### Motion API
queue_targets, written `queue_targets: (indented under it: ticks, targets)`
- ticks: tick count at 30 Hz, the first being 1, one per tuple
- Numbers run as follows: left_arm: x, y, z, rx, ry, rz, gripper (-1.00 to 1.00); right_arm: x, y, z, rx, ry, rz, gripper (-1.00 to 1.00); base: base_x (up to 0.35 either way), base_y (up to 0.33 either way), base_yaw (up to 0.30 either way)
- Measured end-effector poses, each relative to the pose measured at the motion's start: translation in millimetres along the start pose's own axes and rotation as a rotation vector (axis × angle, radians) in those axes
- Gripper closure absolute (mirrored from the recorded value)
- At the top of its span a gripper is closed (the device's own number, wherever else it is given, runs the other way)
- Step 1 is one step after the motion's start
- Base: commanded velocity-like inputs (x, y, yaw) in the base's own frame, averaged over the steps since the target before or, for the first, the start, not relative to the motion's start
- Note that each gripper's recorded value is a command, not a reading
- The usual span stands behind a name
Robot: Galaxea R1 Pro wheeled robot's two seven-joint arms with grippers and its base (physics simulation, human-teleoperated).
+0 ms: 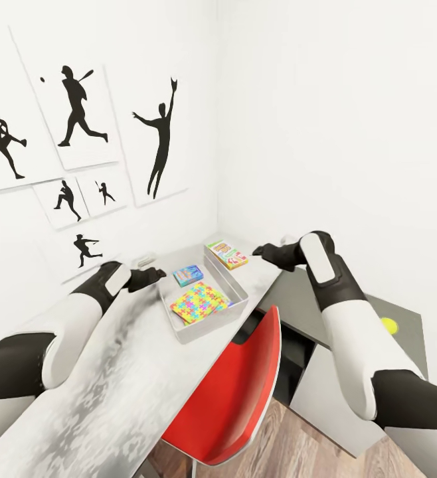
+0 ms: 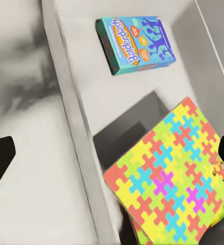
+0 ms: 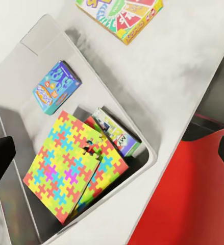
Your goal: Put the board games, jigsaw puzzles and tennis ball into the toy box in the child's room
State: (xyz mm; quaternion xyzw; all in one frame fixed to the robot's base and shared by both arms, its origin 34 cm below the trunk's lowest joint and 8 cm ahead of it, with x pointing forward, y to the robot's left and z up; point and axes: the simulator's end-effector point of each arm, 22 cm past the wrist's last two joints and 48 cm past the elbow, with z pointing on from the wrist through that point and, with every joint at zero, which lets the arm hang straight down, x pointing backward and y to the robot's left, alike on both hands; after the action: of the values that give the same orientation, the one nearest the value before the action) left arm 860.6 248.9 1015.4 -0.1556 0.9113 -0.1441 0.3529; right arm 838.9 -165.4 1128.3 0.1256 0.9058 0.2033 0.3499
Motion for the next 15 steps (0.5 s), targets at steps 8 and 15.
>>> queue_targets:
  ticks: [8,15]
  targets:
    - [19,21,8.2,-0.046,-0.006,0.015,-1.00,9,21,3.7,-0.027,0.008,-0.005,-1.00,0.000,0.000,0.000]
    - [30,29,12.2,-0.057,-0.004,0.016,-1.00,13,30,4.9,-0.034,0.013,-0.021,-1.00,0.000,0.000,0.000]
